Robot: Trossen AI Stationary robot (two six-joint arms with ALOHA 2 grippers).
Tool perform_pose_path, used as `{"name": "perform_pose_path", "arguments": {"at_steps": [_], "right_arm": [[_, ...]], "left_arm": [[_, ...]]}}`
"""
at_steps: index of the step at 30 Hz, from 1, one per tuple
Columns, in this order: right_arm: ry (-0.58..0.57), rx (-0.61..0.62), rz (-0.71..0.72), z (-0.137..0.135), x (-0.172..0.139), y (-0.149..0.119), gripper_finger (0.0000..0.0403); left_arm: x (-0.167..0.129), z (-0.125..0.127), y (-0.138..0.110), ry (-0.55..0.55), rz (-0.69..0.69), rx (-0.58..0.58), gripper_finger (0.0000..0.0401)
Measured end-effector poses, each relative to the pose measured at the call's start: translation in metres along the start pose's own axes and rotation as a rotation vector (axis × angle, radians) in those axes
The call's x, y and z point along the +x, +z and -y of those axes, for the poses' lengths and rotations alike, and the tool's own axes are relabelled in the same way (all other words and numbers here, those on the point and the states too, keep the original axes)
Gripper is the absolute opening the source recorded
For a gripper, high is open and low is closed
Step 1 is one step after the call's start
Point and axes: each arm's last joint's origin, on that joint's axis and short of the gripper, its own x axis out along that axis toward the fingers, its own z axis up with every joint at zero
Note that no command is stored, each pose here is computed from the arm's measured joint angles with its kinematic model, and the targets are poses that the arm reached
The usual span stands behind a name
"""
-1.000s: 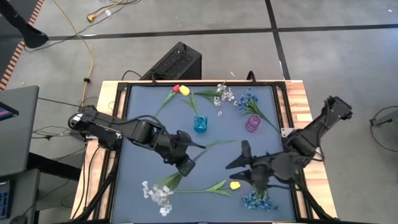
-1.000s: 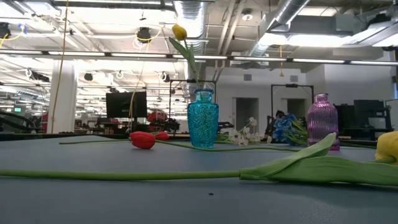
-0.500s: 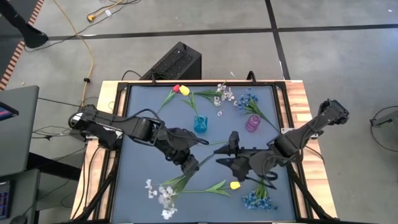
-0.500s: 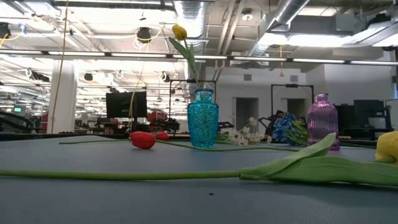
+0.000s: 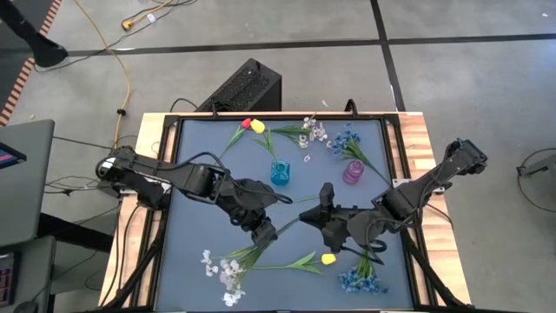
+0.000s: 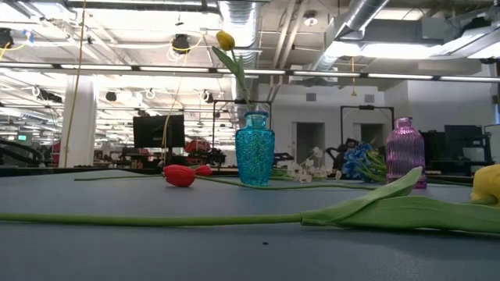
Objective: Sort flowers into vase by color
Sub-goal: Put the bottom white flowers into the blue vase
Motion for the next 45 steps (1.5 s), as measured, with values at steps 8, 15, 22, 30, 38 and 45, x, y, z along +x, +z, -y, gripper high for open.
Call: {"name": "perform_pose_path", "arguments": {"at_steps": [8, 15, 22, 30, 38, 45], "right_arm": [[0.019, -0.009, 0.021, -0.006, -0.006, 0.004, 0.0017], [0.037, 0.055, 0.038, -0.012, -0.011, 0.008, 0.0017], [0.048, 0.05, 0.052, -0.016, -0.014, 0.01, 0.0017], [0.042, 0.12, 0.069, -0.016, -0.016, 0.013, 0.0085], [-0.076, 0.02, 0.031, -0.017, -0.021, 0.015, 0.0208], [-0.066, -0.04, -0.087, -0.015, -0.012, 0.0, 0.0225]], "left_arm": [[0.001, 0.007, -0.004, -0.056, -0.006, 0.073, 0.0019], [0.001, 0.007, -0.003, -0.048, 0.012, 0.077, 0.0047], [0.002, 0.009, -0.007, -0.038, 0.027, 0.09, 0.0008], [0.003, 0.009, -0.008, -0.011, 0.074, 0.09, 0.0001], [0.003, 0.009, -0.008, 0.0, 0.079, 0.055, 0.0], [0.003, 0.011, -0.007, -0.028, 0.077, 0.056, 0.0]]}}
